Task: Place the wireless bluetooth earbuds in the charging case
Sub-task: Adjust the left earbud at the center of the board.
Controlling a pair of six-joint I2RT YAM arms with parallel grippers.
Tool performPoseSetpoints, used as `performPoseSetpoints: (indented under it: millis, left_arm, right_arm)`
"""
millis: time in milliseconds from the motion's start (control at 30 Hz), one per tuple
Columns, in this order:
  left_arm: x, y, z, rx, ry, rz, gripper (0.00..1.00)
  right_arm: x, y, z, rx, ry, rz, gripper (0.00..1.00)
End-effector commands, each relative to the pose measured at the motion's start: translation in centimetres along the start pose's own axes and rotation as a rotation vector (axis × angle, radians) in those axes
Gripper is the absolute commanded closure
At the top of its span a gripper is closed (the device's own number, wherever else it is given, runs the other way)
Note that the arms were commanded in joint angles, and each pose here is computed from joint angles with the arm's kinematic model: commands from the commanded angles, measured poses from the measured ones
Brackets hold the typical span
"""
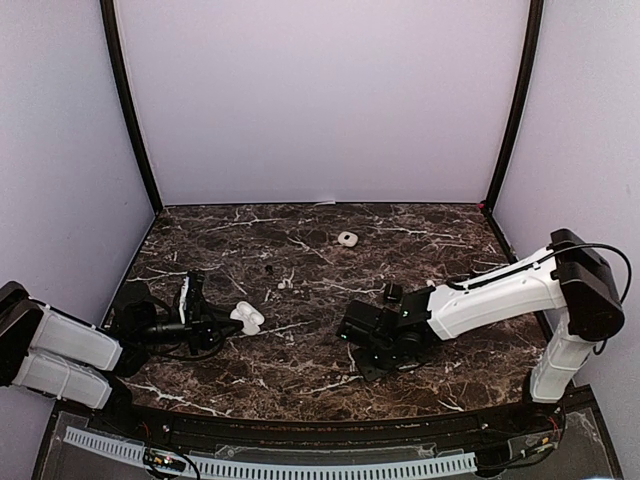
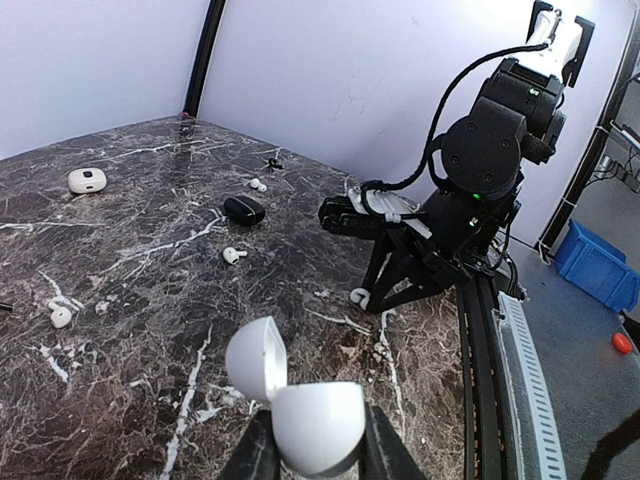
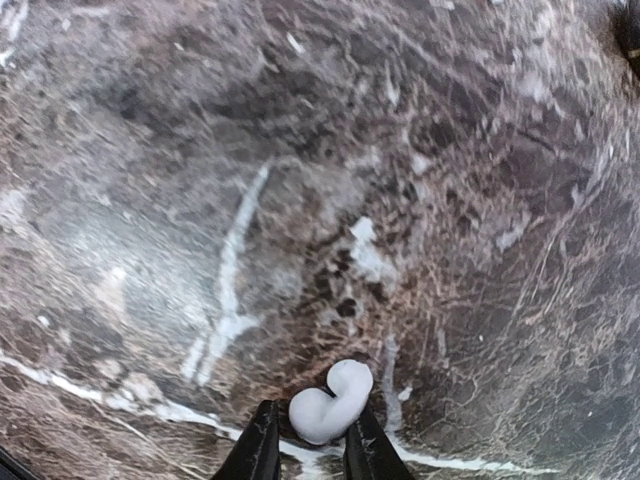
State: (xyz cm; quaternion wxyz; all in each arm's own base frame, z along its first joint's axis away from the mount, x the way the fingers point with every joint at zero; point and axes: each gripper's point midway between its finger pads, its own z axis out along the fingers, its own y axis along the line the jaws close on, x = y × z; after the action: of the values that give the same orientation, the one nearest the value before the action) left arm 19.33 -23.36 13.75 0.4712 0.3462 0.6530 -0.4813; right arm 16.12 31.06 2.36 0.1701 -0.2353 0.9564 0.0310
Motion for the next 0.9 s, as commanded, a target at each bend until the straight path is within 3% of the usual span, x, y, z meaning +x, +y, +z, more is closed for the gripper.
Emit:
performPoseSetpoints:
  millis: [0, 433, 867]
  left_arm:
    - [-0.7, -0.4, 0.1, 0.022, -0.017, 0.018, 0.81]
    - [-0.7, -0.4, 0.1, 0.024, -0.018, 0.017, 0.81]
    - [-0.8, -0.5, 0.0, 0.025, -0.02, 0.017, 0.81]
  right_arm:
    - [1.7, -0.6, -0.1, -0.002, 0.035, 0.007, 0.77]
    - [0.3, -0.3, -3.0, -0.114, -0.078, 0.071, 0.71]
    - [0.3, -3.6, -3.6, -0.333, -0.158, 0.336, 0.73]
